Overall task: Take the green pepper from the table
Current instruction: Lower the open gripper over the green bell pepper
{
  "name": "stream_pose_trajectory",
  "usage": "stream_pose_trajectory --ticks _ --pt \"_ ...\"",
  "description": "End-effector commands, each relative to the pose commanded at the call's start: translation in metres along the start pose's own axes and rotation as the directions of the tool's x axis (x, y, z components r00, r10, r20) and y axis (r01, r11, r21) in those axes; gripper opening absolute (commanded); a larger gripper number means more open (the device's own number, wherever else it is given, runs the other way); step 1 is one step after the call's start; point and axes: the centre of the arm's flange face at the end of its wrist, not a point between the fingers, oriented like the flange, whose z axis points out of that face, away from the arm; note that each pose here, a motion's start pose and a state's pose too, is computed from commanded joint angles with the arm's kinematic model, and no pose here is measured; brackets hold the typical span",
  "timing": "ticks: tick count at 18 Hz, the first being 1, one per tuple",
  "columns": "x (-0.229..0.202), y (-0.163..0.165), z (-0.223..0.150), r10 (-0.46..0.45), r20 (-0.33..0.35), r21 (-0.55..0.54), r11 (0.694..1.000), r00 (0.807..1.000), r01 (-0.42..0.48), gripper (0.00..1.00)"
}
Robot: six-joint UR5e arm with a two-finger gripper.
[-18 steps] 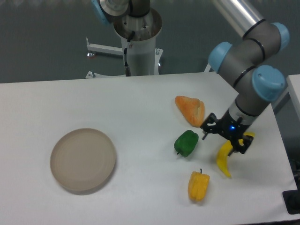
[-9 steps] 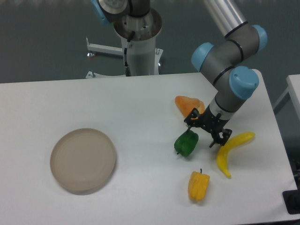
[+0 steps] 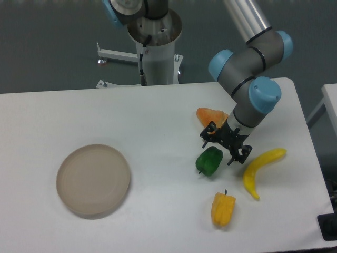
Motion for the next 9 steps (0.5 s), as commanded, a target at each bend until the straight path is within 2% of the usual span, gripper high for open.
stream_pose_trajectory --ticks 6,9 --pt "-0.0013 0.0017 0.0085 0.016 0.013 0.008 1.000 1.000 -0.016 0.98" --pt "-0.0013 0.0017 0.0085 0.016 0.013 0.008 1.000 1.000 -0.016 0.81"
